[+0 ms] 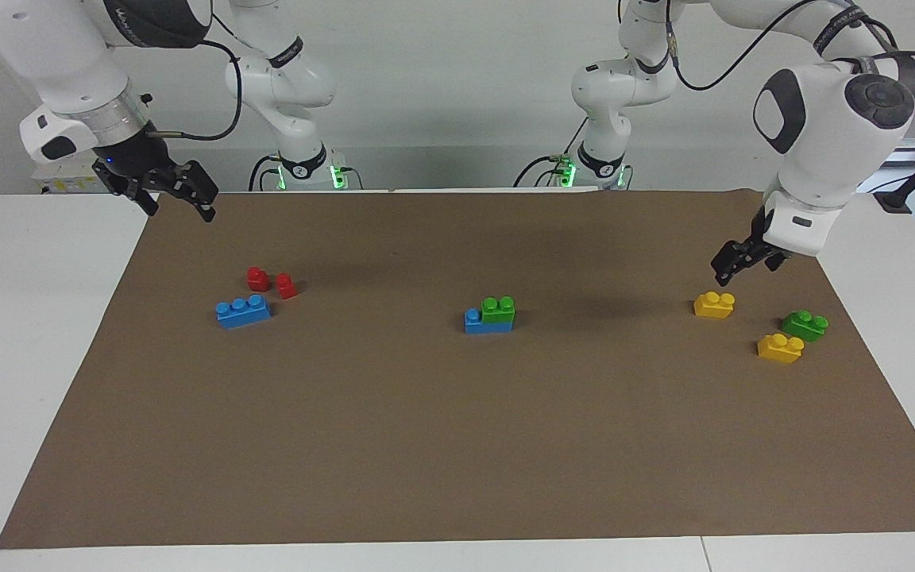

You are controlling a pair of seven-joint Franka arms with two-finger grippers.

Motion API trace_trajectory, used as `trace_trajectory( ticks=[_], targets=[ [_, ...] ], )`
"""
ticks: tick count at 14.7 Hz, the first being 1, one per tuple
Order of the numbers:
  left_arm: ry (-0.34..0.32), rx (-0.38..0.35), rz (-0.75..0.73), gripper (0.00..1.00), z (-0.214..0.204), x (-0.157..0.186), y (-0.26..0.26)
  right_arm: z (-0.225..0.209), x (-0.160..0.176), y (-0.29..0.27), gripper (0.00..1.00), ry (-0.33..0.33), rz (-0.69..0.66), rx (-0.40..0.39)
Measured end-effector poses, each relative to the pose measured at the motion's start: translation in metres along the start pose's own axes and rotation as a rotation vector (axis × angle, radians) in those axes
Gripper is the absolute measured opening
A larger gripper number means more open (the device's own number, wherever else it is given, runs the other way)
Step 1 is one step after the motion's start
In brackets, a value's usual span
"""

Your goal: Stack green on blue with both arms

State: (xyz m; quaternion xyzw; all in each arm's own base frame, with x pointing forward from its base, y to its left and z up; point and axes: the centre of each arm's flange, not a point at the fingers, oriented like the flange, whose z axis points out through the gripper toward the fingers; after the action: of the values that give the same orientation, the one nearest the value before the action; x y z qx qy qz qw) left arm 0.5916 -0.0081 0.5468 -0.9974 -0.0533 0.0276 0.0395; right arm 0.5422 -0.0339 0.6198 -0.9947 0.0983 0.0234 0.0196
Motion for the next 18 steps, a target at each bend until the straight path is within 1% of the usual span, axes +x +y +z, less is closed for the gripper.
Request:
trace_trajectory(
  ticks=[2,4,6,9,12,14,18],
  targets=[
    [-0.040,-0.001,0.062,1.00,-0.019,-0.009,-0.002,0.001,0.000,0.001,1.00,-0.003,0.002,-0.001],
    [-0.063,-0.002,0.087,1.00,-0.035,-0.016,0.001,0.001,0.000,0.003,1.00,-0.009,0.005,-0.001],
    [-0.049,-0.004,0.098,1.00,-0.052,-0.024,0.006,0.001,0.000,0.004,1.00,-0.009,0.006,-0.001],
    [-0.026,-0.005,0.097,1.00,-0.076,-0.045,0.006,0.002,0.001,0.005,1.00,-0.011,0.008,-0.005],
    [-0.019,-0.030,0.063,1.00,-0.082,-0.059,0.007,0.002,0.001,0.009,1.00,-0.007,-0.003,-0.034],
    [-0.006,-0.036,0.035,1.00,-0.082,-0.060,0.008,0.002,0.001,0.009,1.00,-0.008,-0.027,-0.034],
    [0.017,-0.042,0.024,1.00,-0.084,-0.058,0.010,0.002,0.001,0.007,1.00,-0.008,-0.040,-0.035]
  ],
)
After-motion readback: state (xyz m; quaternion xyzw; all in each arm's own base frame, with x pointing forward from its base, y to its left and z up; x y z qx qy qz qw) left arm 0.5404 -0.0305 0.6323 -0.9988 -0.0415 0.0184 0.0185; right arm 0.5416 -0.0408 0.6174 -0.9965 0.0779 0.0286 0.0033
